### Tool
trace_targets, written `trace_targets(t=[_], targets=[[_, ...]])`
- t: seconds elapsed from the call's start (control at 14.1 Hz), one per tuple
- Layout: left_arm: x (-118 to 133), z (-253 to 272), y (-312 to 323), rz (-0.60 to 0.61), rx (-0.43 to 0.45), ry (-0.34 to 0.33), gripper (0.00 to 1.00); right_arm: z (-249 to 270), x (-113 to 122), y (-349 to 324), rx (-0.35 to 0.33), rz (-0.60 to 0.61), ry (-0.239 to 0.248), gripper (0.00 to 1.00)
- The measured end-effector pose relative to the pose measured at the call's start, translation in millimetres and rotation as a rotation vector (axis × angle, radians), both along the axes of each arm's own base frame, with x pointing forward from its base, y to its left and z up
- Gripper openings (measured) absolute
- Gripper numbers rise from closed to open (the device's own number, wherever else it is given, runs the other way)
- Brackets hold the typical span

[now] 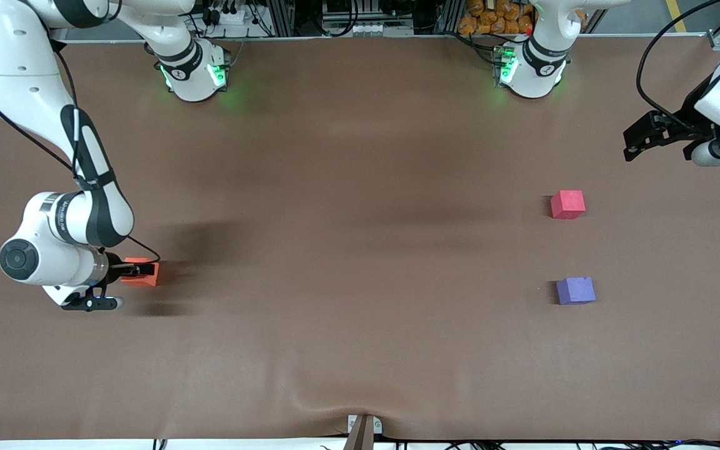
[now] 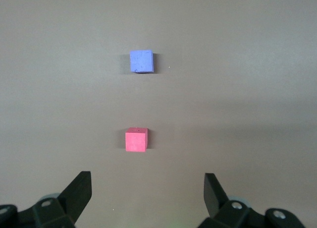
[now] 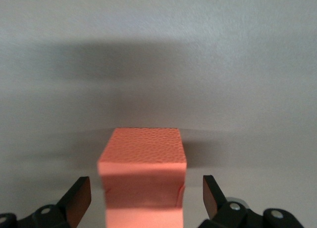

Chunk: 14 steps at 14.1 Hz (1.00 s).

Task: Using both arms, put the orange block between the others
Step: 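Reach the right gripper down to the orange block and grasp it, then carry the orange block with the right gripper toward the table middle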

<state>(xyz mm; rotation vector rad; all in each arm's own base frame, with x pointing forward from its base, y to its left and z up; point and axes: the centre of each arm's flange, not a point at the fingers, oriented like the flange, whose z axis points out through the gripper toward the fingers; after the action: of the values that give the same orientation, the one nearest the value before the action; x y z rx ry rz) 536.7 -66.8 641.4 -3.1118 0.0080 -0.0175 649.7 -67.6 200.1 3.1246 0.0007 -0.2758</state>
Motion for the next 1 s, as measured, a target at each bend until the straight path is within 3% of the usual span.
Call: trace_targets(t=[0.21, 0.43, 0.5, 0.71, 1.0], targets=[[-0.3, -0.3, 0.1, 0.000, 0.000, 0.003, 1.00, -15.8, -0.5, -6.4, 0.001, 0.002, -0.006, 0.94], [-0.2, -0.2, 0.3, 0.001, 0.000, 0.003, 1.00, -15.1, 1.6, -0.1, 0.006, 0.013, -0.011, 0.63], [-0.1, -0.1, -0.2, 0.000, 0.000, 0.001, 1.00, -12.0, 3.4, 6.2, 0.012, 0.031, -0.014, 0.57], [0.4, 0.6, -2.7, -0.005, -0.001, -0.007, 1.00, 19.0, 13.1, 68.2, 0.056, 0.160, -0.034, 0.57], [0.6, 0.0, -5.5, -0.010, -0.001, -0.007, 1.00, 64.3, 11.2, 226.9, 0.164, 0.333, -0.101, 0.54]])
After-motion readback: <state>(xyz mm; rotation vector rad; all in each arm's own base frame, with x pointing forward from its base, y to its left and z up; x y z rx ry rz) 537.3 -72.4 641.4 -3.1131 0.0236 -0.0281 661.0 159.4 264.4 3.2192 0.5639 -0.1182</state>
